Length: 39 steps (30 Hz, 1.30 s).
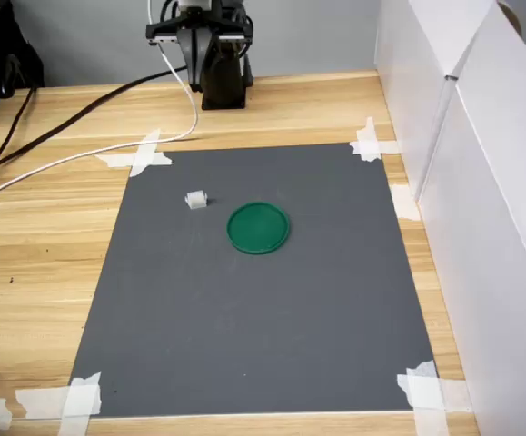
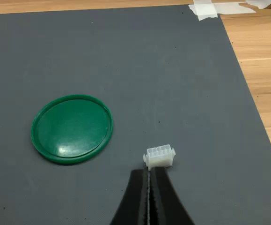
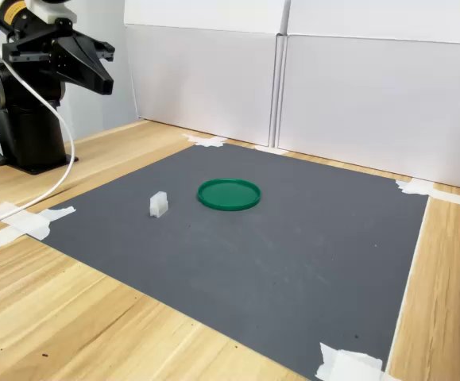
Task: Grasp a white terminal and put it in the green lid.
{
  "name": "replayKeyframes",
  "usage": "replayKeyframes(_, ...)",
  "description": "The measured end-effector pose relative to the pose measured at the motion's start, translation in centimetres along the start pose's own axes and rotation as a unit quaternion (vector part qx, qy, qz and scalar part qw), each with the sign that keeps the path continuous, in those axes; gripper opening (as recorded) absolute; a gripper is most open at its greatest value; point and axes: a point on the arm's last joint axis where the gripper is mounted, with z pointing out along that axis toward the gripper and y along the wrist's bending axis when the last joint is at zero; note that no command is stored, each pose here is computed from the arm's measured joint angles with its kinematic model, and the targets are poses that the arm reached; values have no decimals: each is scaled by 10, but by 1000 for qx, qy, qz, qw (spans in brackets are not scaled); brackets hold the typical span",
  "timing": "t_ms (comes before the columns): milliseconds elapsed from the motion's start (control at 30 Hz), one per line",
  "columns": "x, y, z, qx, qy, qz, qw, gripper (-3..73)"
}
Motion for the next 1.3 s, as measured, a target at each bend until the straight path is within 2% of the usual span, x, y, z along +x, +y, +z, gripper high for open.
replayKeyframes(700,-3,0,1,-1,19,-11,1000,-15)
replayKeyframes(867,-17,-1,6,-9,61,-29,998,-15)
replayKeyframes(1300,-76,-11,48,-31,146,-136,979,-15)
